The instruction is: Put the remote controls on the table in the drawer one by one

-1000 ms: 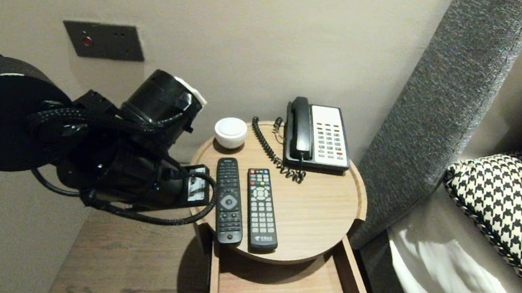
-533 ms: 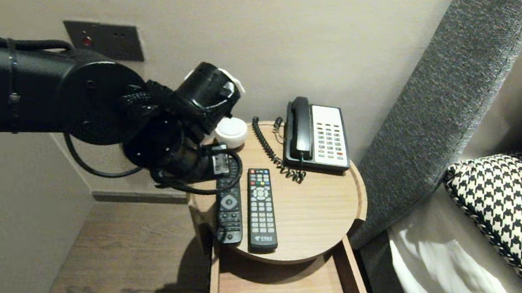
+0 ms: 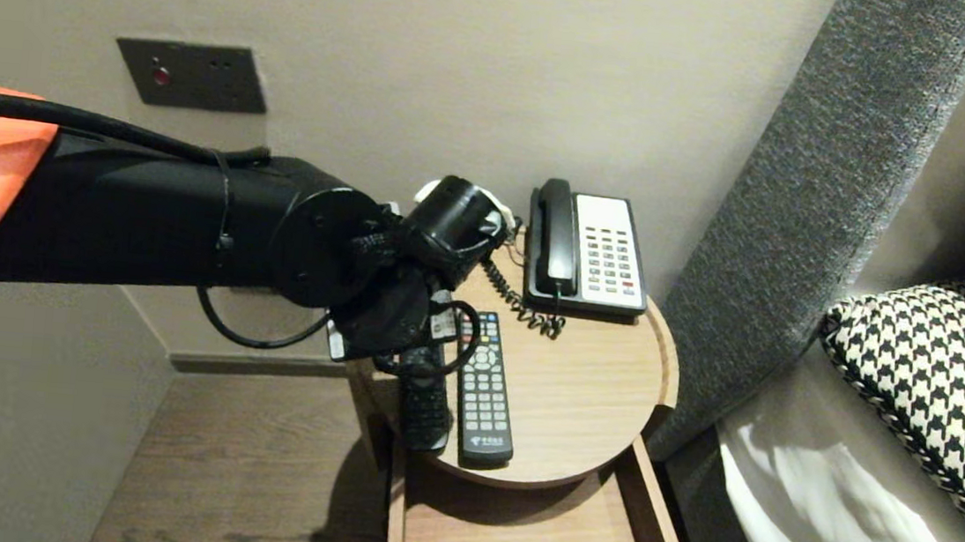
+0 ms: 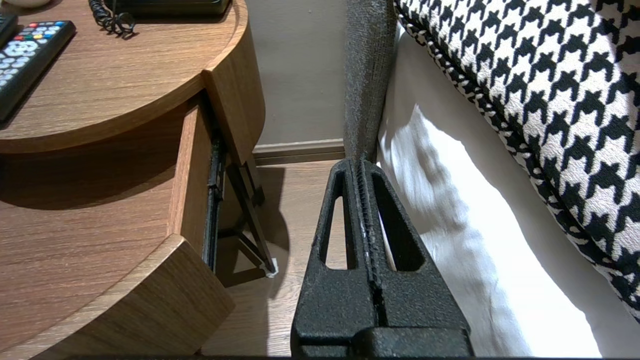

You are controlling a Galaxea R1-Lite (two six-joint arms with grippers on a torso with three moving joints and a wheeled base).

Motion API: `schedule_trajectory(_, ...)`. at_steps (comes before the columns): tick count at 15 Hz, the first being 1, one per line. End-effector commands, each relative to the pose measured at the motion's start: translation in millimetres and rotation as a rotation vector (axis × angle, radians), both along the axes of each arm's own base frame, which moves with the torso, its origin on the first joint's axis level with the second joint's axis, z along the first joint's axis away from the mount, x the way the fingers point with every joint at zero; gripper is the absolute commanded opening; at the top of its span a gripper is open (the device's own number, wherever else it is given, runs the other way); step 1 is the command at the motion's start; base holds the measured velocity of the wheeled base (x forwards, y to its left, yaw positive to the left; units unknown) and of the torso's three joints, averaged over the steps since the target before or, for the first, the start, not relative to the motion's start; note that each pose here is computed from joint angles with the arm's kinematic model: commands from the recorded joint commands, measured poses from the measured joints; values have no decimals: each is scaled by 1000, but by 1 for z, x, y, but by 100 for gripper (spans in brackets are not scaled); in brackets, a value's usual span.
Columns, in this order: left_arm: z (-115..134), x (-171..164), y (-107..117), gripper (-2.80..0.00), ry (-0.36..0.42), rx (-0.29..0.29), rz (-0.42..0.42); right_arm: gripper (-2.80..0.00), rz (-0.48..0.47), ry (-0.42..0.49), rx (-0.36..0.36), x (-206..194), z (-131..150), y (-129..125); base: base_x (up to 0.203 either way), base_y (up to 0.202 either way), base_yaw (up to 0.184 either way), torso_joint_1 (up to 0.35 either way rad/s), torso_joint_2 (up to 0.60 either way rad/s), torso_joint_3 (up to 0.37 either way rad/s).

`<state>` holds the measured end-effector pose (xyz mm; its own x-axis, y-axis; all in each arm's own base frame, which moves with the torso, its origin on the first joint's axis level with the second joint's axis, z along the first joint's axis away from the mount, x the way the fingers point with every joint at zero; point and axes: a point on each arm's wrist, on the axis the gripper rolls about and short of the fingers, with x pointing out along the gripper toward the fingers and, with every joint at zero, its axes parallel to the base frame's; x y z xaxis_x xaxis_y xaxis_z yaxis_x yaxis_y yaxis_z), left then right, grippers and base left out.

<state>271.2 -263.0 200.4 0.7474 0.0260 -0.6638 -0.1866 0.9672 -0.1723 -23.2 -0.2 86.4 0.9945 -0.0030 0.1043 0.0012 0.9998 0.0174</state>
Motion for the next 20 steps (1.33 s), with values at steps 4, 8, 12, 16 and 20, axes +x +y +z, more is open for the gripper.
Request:
schedule_trajectory(4,-14,0,-11,0,23,23,-14,-280,0,40,0,3,-11,0,0,0,0,0,0,0)
schedule_trajectory(8,-21,4,-15,0,30,32,-15,-280,0,40,0,3,-11,0,0,0,0,0,0,0)
schedule_trajectory(12,-25,8,-18,0,24,54,-12,-280,1,40,0,3,-11,0,0,0,0,0,0,0)
schedule_trajectory(16,-29,11,-19,0,34,68,-11,-280,0,40,0,3,-11,0,0,0,0,0,0,0)
schedule_trajectory(20,-29,12,-19,0,29,71,-16,-280,0,40,0,3,-11,0,0,0,0,0,0,0)
